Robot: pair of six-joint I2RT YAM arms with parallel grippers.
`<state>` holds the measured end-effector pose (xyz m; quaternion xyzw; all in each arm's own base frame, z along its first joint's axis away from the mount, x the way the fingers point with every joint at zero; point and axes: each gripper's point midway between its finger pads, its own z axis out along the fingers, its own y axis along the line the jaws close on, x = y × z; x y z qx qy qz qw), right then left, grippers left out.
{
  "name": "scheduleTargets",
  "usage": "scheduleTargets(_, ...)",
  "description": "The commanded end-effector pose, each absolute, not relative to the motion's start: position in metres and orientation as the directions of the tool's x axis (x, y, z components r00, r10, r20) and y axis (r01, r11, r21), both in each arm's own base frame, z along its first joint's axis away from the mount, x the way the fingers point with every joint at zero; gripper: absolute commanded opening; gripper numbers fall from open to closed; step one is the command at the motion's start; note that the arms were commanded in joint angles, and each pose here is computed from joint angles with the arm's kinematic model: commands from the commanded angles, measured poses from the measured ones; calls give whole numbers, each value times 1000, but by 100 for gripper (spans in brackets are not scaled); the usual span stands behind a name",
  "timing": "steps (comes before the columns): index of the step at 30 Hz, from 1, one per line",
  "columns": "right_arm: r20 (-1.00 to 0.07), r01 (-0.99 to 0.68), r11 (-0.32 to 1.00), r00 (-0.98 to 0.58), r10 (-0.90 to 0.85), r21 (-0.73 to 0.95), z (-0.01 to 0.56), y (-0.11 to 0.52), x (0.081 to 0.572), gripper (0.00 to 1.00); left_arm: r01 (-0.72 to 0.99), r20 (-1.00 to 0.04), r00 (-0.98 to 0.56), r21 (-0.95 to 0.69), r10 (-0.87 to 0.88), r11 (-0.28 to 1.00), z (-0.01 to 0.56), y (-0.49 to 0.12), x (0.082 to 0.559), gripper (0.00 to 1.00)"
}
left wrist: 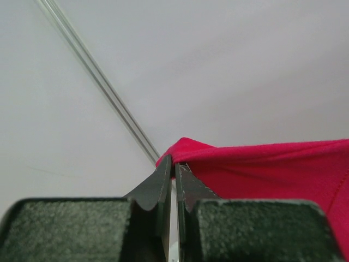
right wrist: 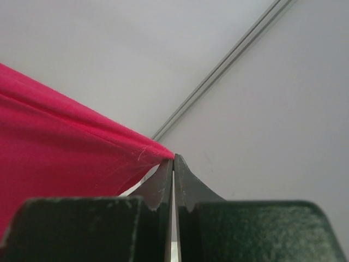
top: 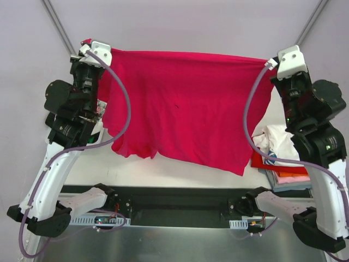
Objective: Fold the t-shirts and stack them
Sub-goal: Flatten out the tshirt
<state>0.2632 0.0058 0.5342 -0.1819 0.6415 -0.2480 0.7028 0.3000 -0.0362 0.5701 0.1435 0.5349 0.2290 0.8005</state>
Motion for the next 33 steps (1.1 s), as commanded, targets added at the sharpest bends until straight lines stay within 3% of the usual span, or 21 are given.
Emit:
scheduleTargets(1, -813, 311, 774, 6, -583, -552, 565, -29, 255, 1, -402, -780, 288, 427, 555, 810, 592, -4, 297, 0)
scheduleTargets(12, -803, 360, 742, -34, -595, -565, 575, -27, 281, 1, -472, -772, 248, 432, 586, 769, 595, -13, 343, 0)
scheduleTargets(27, -889, 199, 884, 94, -448, -424, 546, -33, 197, 1, -269, -845, 346, 327, 408, 906, 584, 12, 229, 0)
scheduleTargets(33, -895, 218, 893, 133, -426, -393, 542, -46, 166, 1, -276, -839, 323, 360, 438, 891, 566, 21, 213, 0)
